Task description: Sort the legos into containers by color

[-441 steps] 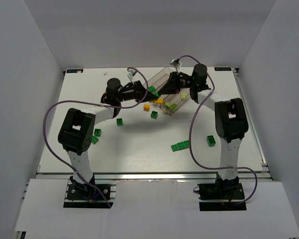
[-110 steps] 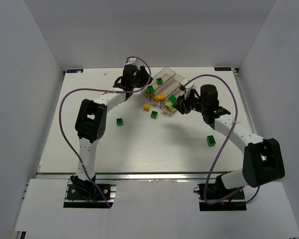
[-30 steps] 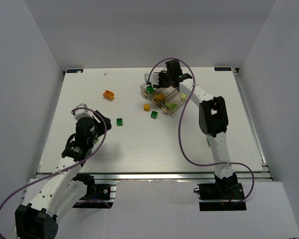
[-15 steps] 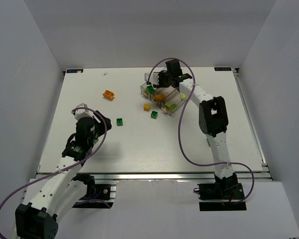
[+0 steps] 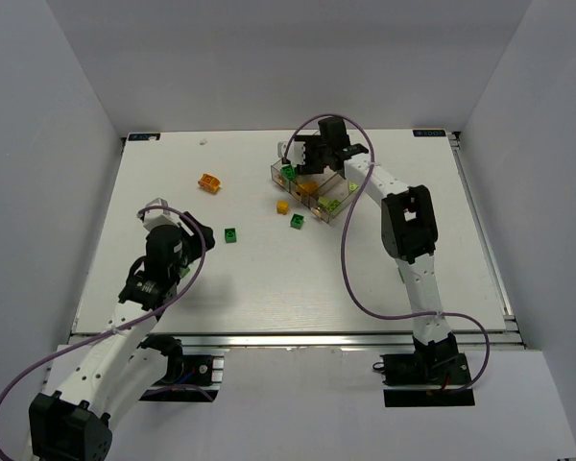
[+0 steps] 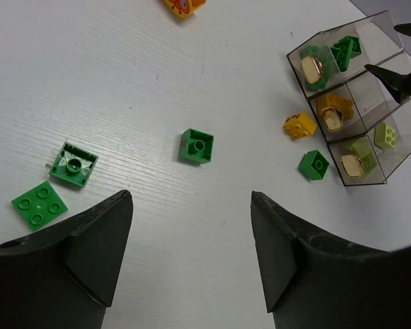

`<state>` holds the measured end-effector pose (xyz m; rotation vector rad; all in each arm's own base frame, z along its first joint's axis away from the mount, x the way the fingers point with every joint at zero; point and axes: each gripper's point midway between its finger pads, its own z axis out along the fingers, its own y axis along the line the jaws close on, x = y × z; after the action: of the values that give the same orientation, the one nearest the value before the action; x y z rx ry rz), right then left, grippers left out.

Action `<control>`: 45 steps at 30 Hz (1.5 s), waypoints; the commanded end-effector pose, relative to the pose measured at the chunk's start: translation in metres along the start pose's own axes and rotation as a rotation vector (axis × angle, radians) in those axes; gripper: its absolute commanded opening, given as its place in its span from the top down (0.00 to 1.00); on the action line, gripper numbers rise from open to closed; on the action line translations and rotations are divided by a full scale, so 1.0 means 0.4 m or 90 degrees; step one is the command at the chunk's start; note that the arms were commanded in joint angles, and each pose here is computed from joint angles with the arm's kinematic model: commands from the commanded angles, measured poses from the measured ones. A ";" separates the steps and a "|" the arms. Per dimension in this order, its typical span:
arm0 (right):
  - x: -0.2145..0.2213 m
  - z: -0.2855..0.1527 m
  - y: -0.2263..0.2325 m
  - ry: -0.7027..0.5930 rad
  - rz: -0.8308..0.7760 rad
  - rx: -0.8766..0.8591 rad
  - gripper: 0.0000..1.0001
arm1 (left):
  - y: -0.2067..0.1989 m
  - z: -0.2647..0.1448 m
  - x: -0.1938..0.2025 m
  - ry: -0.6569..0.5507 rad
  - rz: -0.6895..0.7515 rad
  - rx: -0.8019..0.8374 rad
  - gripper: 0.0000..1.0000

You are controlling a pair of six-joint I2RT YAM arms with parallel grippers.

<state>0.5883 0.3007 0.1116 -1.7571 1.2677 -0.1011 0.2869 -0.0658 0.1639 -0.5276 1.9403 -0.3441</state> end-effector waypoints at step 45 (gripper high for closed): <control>-0.181 -0.530 0.149 -0.237 0.560 -0.060 0.55 | -0.050 0.666 -0.103 0.182 -0.288 -0.353 0.02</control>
<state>0.3935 0.2313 0.2024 -1.1367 1.6798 0.7460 0.5463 -0.0720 0.0836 -1.3047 2.2118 -0.1823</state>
